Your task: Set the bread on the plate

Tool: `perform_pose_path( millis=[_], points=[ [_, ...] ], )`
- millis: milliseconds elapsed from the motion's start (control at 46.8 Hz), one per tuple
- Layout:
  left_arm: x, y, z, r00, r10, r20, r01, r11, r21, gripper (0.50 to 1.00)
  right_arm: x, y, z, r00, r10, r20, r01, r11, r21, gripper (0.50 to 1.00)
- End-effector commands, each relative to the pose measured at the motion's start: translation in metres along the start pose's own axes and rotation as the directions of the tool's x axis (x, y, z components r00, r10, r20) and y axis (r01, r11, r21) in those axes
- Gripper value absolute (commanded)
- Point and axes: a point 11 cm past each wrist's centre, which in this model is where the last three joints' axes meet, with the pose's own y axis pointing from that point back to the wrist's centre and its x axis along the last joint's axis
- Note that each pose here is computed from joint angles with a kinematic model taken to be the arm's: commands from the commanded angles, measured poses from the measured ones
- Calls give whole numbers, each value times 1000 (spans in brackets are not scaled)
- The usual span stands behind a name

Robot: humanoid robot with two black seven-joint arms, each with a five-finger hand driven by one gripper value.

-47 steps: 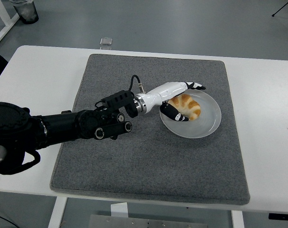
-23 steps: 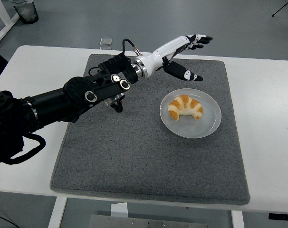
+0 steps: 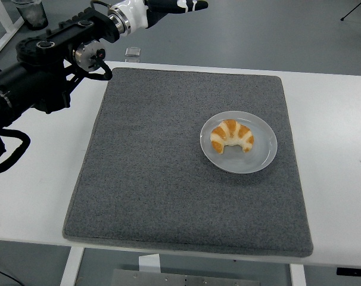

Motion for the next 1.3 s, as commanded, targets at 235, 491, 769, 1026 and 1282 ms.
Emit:
perform_pose_path(
  millis=[235,491,769,1026,1282],
  points=[
    [51,23,-5,957,140,-253,-152,988,-28,990,0,0,0,1000,-1,0,1,1000,0,952],
    [62,39,-30,920,186,-346,-205,979,-20,990,0,0,0,1000,-1,0,1,1000,0,952],
    [71,63,-71,875,241,-420,-259,966,14,990,0,0,0,1000,-1,0,1,1000,0,952],
    [86,89,-90,851,287,-441,-345,937,-57,990,0,0,-1,1000,-1,0,1,1000,1,952],
    [89,107,-109,840,276,-467,-333,942,-42,990,0,0,-1,1000,-1,0,1,1000,1,952]
  ],
)
